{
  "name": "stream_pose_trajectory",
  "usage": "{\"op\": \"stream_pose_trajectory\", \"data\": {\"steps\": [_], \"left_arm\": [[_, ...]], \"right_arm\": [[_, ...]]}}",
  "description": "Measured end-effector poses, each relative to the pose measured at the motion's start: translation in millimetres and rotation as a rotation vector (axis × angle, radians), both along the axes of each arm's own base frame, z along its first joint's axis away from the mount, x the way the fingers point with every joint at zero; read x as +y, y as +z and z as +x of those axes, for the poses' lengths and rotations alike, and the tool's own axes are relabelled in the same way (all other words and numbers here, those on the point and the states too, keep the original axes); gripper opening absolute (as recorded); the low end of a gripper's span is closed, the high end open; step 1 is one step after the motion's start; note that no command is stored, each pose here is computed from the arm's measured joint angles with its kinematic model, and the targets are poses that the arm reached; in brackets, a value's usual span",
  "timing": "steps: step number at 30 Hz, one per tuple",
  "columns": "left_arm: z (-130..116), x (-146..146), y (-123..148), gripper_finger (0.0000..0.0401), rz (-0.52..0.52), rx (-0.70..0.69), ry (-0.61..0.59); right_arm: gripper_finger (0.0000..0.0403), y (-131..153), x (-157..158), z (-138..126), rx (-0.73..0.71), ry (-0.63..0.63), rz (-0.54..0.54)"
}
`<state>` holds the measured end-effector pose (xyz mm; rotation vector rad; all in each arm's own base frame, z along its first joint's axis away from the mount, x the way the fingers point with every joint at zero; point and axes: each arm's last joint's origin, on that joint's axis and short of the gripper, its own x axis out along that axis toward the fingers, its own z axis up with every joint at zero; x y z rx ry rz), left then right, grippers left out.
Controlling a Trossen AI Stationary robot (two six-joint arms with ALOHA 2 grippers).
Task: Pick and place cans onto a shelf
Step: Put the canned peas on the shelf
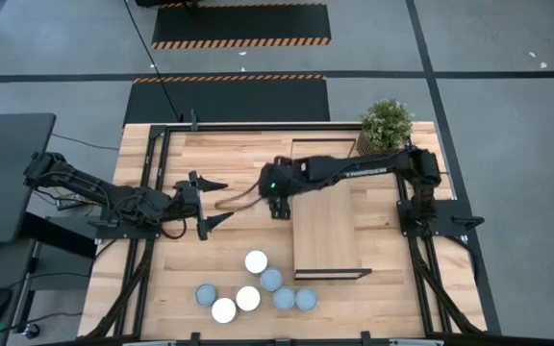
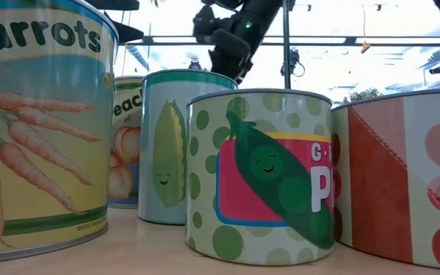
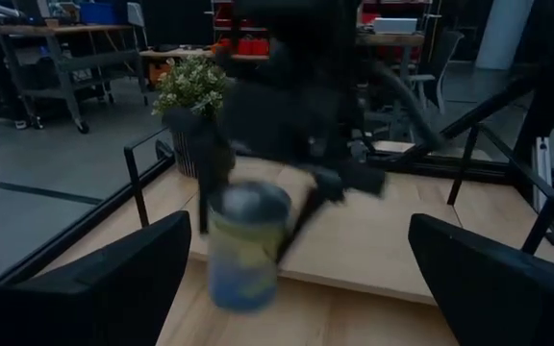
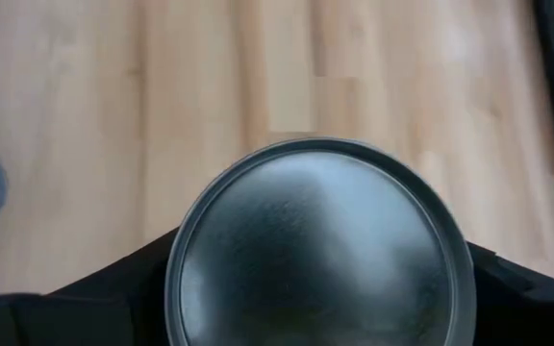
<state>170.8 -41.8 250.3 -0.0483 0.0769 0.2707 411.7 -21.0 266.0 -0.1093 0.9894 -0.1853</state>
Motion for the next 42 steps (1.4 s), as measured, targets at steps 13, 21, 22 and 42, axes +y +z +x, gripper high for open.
{"op": "stream_pose_trajectory", "data": {"steps": [13,21,22,42], "left_arm": [[0,0,0,0.0396,0.0,-0.002,0.009],[0,0,0,0.0396,-0.014,-0.006,0.011],[0,0,0,0.0396,-0.014,-0.006,0.011],[0,0,-2,0.0396,-0.018,0.011,0.012]], "right_arm": [[0.0327,8,-13,-81,-0.123,-0.304,0.002],[0.0327,-17,-35,-114,-0.118,-0.593,0.099],[0.0327,-20,-38,-116,-0.11,-0.612,0.108],[0.0398,-34,-56,-116,-0.053,-0.637,0.142]]}}
